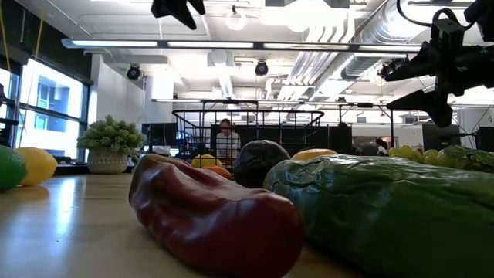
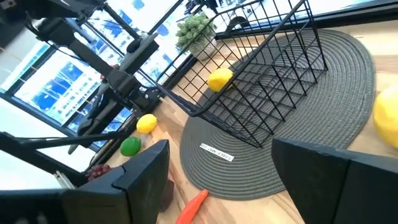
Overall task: Build produce basket
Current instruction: Put the mango into the black wire basket
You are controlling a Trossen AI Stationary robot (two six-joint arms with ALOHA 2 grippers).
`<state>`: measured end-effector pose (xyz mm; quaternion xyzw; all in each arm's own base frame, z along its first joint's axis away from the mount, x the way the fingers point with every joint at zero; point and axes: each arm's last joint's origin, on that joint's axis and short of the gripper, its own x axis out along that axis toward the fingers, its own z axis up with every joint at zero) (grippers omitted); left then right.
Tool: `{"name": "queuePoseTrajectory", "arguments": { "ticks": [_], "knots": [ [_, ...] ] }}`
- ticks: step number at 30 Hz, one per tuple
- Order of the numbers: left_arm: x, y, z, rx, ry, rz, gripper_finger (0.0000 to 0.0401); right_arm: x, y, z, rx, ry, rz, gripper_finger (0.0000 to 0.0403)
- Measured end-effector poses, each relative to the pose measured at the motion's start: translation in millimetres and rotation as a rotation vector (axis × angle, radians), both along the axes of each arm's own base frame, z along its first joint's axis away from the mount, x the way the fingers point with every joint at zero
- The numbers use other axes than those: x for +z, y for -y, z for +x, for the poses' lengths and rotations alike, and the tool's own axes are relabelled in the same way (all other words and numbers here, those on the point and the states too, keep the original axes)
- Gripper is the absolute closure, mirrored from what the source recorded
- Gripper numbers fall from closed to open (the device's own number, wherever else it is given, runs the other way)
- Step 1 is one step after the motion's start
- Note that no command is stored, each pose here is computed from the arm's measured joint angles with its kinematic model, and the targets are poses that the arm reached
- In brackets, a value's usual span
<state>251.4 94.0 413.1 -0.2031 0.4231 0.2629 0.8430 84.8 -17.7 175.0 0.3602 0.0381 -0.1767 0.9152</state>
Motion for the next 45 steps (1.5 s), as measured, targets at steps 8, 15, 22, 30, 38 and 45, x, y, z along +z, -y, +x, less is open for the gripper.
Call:
{"name": "queuePoseTrajectory", "arguments": {
  "ticks": [8,15,22,30,38,45],
  "knots": [
    [-0.5,4.3,-3.7,0.016,-0.023,-0.019,0.0178,-2.6,0.2,-0.7,-0.015,-0.019,0.029,0.0139],
    [-1.0,6.2,-4.0,0.014,-0.032,-0.024,0.0178,-6.6,-0.5,-1.5,0.001,-0.059,0.048,0.0139],
    [-1.1,6.0,-3.9,0.016,-0.033,-0.022,0.0178,-9.0,-1.8,-1.5,0.039,-0.106,0.087,0.0139],
    [-1.1,6.0,-3.7,0.016,-0.033,-0.022,0.0178,12.6,-2.9,-5.2,0.052,-0.235,0.114,0.0139],
    [-1.1,6.0,-3.7,0.016,-0.033,-0.022,0.0178,47.0,-2.9,-4.5,0.029,-0.358,0.184,0.0139],
    [-2.2,6.7,-5.4,-0.015,-0.061,-0.015,0.0178,74.5,-2.3,-0.5,0.004,-0.486,0.242,0.0139]
  ]
}}
